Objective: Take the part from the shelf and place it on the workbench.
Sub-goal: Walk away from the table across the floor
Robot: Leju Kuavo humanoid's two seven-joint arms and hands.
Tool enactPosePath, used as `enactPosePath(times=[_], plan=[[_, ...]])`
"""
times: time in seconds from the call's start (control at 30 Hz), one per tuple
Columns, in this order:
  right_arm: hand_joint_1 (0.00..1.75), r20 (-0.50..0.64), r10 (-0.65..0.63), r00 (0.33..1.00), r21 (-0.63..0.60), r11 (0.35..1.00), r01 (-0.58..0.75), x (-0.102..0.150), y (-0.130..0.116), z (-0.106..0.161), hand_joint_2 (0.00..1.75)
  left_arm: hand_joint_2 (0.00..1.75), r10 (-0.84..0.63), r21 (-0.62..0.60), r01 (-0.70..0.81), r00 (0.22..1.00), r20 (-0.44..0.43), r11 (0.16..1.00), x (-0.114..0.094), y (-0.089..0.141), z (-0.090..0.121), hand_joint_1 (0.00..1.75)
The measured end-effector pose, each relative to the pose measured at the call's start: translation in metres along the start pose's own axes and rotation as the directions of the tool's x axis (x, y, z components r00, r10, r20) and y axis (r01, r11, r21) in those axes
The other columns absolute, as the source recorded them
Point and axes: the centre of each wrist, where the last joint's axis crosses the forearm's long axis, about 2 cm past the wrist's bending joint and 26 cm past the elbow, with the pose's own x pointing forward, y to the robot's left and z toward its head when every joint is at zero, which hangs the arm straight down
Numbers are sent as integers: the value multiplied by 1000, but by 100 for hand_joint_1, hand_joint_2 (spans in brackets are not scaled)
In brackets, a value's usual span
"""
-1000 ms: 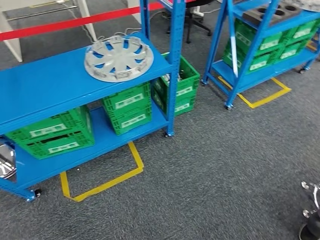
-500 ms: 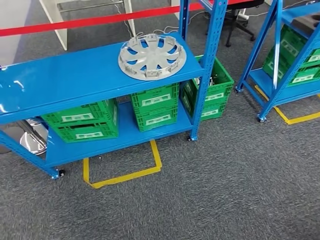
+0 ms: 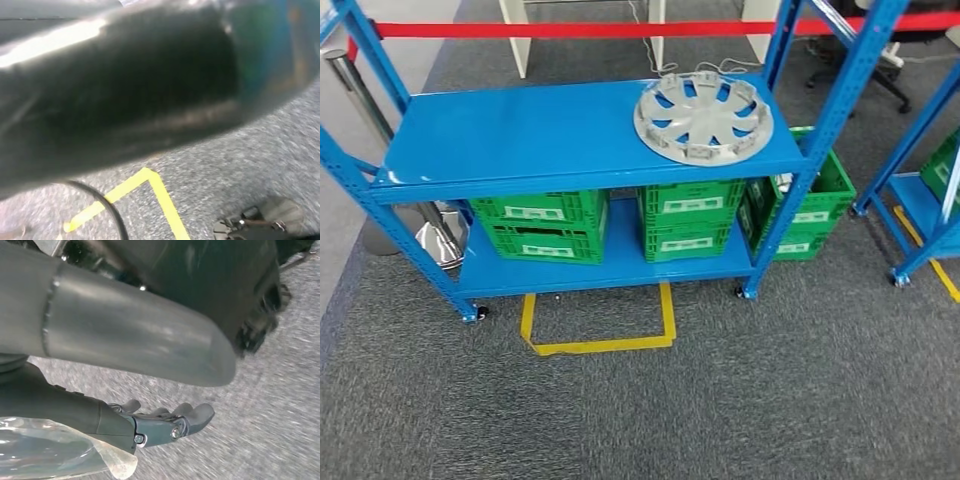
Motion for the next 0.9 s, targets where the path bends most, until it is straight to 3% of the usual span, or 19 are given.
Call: enactPosePath(times=[0.9], plan=[[0, -7, -12, 1000, -8, 1000, 12, -2, 1, 1, 0, 0, 32, 13, -32, 999, -14, 999, 0, 0, 0, 0]])
